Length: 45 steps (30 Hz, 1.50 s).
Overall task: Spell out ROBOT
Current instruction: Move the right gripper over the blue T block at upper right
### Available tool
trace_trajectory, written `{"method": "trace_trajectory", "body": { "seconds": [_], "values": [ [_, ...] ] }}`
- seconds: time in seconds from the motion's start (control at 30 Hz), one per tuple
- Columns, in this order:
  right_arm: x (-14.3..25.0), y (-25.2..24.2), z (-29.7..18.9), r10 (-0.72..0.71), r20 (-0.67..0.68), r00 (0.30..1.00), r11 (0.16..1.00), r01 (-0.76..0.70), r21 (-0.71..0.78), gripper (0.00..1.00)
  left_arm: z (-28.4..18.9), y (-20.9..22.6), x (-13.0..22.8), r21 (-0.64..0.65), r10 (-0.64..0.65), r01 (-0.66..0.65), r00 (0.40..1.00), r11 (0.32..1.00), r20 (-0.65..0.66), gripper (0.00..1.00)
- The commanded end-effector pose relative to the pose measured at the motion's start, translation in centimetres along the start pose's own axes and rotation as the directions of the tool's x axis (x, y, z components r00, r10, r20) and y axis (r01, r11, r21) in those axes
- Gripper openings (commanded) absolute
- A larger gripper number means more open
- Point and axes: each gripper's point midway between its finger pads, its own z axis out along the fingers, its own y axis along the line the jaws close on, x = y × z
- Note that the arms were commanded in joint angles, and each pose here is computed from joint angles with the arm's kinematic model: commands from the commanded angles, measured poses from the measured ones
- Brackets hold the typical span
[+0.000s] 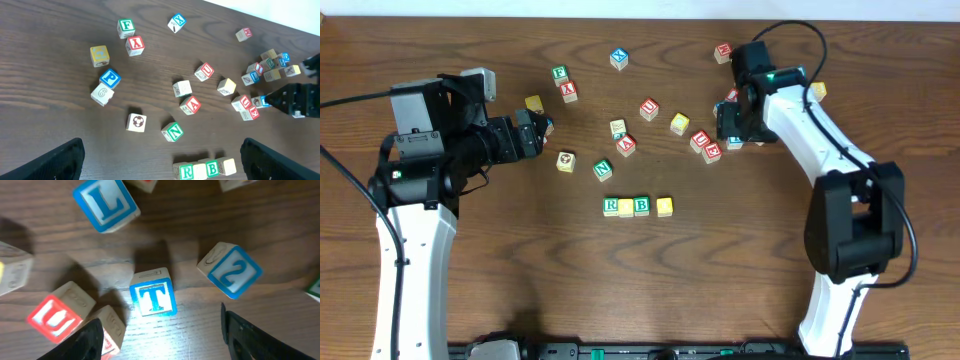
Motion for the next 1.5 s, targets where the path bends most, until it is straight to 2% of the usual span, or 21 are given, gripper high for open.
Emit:
{"method": "trace_trajectory", "body": {
  "seconds": [0.0, 0.3, 0.7, 1.2, 1.47],
  "values": [
    [-0.3, 0.3, 0.3, -0.018, 0.001, 1.000, 1.000, 0.018, 0.000, 0.71, -0.5, -0.4, -0.8, 0.013, 0.017, -0.017, 1.000, 1.000, 0.022, 0.98],
    [0.2, 0.3, 1.6, -0.021, -0.025, 0.999, 1.000, 0.021, 0.008, 0.69, -0.5, -0.4, -0.8, 0.013, 0.017, -0.017, 1.000, 1.000, 0.022, 0.98],
    [0.2, 0.3, 2.4, -0.021, -0.032, 0.999, 1.000, 0.021, 0.010, 0.54, -0.5, -0.4, -0.8, 0.013, 0.017, -0.017, 1.000, 1.000, 0.022, 0.98],
    [0.6, 0.7, 3.4, -0.019, -0.043, 0.999, 1.000, 0.020, 0.012, 0.53, -0.5, -0.4, -0.9, 0.013, 0.017, -0.017, 1.000, 1.000, 0.022, 0.98],
    [1.2, 1.3, 5.0, -0.033, -0.069, 0.997, 0.999, 0.034, 0.015, 0.48, -0.5, -0.4, -0.8, 0.013, 0.017, -0.017, 1.000, 1.000, 0.022, 0.98]
  ]
}}
